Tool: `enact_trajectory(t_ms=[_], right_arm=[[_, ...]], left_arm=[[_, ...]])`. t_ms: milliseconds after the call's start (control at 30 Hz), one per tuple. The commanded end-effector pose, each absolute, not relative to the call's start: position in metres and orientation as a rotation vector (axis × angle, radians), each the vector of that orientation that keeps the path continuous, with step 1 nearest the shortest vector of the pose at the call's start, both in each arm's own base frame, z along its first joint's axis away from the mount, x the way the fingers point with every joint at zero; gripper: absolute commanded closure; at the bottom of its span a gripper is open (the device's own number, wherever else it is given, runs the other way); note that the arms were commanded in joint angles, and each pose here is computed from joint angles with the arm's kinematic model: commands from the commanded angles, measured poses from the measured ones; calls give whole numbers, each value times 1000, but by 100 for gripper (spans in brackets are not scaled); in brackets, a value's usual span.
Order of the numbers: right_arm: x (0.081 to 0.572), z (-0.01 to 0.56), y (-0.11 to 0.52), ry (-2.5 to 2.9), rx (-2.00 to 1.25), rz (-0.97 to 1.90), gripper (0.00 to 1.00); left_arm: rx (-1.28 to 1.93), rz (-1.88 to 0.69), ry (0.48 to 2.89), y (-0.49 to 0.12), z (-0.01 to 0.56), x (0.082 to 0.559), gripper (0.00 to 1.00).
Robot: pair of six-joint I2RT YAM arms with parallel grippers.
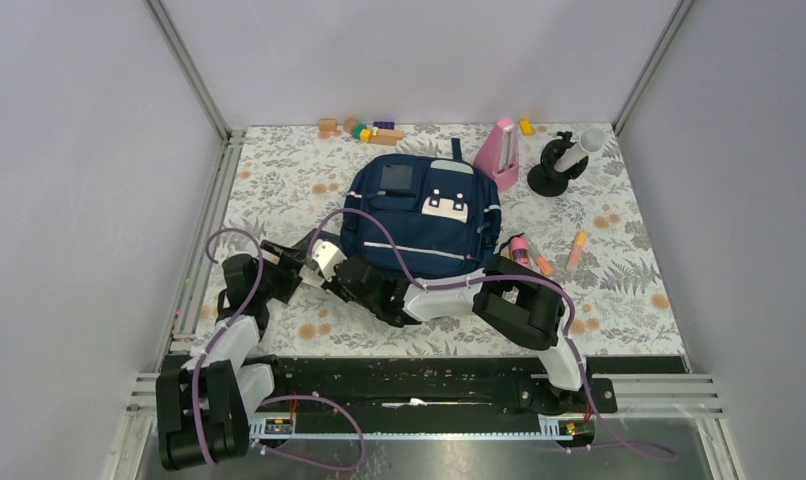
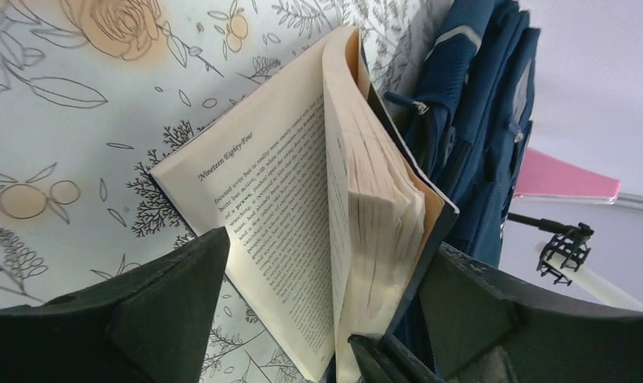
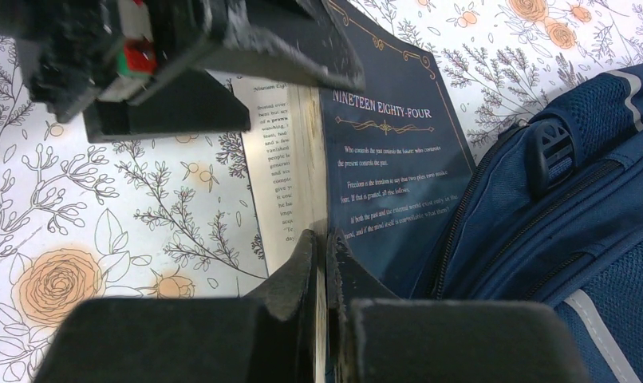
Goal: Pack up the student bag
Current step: Pick up the book from the center of the board.
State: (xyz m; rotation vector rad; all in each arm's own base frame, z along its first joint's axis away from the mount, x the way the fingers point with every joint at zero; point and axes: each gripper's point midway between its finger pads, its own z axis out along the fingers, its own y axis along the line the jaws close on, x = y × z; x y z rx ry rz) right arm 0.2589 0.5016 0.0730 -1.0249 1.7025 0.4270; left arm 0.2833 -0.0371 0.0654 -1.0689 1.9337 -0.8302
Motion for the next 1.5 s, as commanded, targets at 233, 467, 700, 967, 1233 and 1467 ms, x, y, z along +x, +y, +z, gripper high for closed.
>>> enact_trajectory(t_ms=[233,467,700,967,1233,1467], right_arm=[[288,134,491,1622,-851,421,100],[281,150,482,1602,-848,443,82],[276,194,447,1623,-835,461,35],[271,249,412,1715,-852,635,23],[269,289,364,1806,-779,814,21],[237,320,348,1767,-806,1106,18]], left_arm=[[-909,-902,1875,-64,99,312,55],[-877,-816,1886,-55,105,315,99],[-791,-633,1839,-16,150,308,100],[-586,-482,1759,-3,233,284,100],[-102,-535,1675,-46,308,251,100],[201,-791,1573,-102,354,212,100]])
